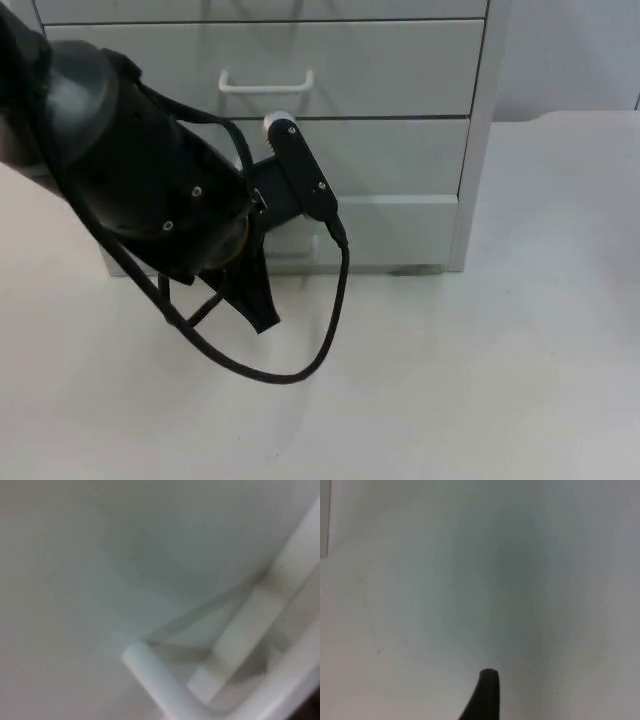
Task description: Open the drawer with the left hand, place the block into the drawer with the right hand, then close the drawer with the left hand.
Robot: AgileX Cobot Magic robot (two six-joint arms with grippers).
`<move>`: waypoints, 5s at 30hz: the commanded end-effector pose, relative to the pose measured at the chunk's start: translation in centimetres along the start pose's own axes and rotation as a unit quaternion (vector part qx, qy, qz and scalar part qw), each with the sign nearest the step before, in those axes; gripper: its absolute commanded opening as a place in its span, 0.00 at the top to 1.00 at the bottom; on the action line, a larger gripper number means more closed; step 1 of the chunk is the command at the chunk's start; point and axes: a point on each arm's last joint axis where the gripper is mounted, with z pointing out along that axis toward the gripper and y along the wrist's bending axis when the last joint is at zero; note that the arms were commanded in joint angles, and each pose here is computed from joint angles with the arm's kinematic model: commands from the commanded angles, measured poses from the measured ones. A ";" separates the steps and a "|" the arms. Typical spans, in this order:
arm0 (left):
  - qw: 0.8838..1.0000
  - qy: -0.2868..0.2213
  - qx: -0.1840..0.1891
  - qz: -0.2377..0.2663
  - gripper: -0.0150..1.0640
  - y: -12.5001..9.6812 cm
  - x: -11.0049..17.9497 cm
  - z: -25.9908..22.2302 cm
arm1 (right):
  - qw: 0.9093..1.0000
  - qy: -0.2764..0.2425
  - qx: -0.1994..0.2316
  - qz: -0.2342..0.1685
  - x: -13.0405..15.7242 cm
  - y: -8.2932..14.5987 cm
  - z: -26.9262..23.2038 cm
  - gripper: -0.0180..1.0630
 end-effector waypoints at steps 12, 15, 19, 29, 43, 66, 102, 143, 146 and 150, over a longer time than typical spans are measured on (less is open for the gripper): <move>0.999 0.013 -0.033 -0.020 0.99 -0.9 0.0 -2.3 | 1.000 -0.013 0.001 -0.002 -0.1 -0.2 -0.2 0.29; 0.999 0.012 -0.021 -0.022 0.99 -1.6 0.3 -3.8 | 1.000 -0.014 0.001 -0.002 -0.1 -0.2 -0.2 0.29; 0.999 0.023 0.010 -0.038 0.99 -2.3 0.7 -6.6 | 1.000 -0.014 0.001 -0.002 -0.1 -0.2 -0.2 0.29; 0.990 -0.010 0.100 -0.103 0.99 0.2 0.0 -13.1 | 1.000 -0.006 0.002 -0.002 0.0 -0.2 -0.2 0.29; 0.979 -0.035 0.103 -0.170 0.99 4.3 1.2 -17.8 | 1.000 -0.007 0.002 -0.002 0.0 -0.2 -0.2 0.29; 0.855 0.016 0.104 -0.508 0.99 16.8 12.9 -17.5 | 1.000 -0.007 0.000 -0.006 0.0 -0.2 -0.2 0.29; 0.844 -0.200 -0.013 -0.497 0.99 11.5 17.1 -32.0 | 0.957 -0.257 -0.100 -0.095 8.2 1.4 -14.0 0.29; 0.853 -0.147 -0.018 -0.500 0.99 3.1 22.7 -34.3 | 0.949 -0.278 -0.112 -0.095 21.6 -1.2 -14.5 0.29; 0.852 -0.146 -0.019 -0.503 0.99 3.1 22.7 -34.3 | 0.949 -0.278 -0.112 -0.095 21.6 -1.2 -14.5 0.29; 0.852 -0.146 -0.019 -0.503 0.99 3.1 22.7 -34.3 | 0.949 -0.278 -0.112 -0.095 21.6 -1.2 -14.5 0.29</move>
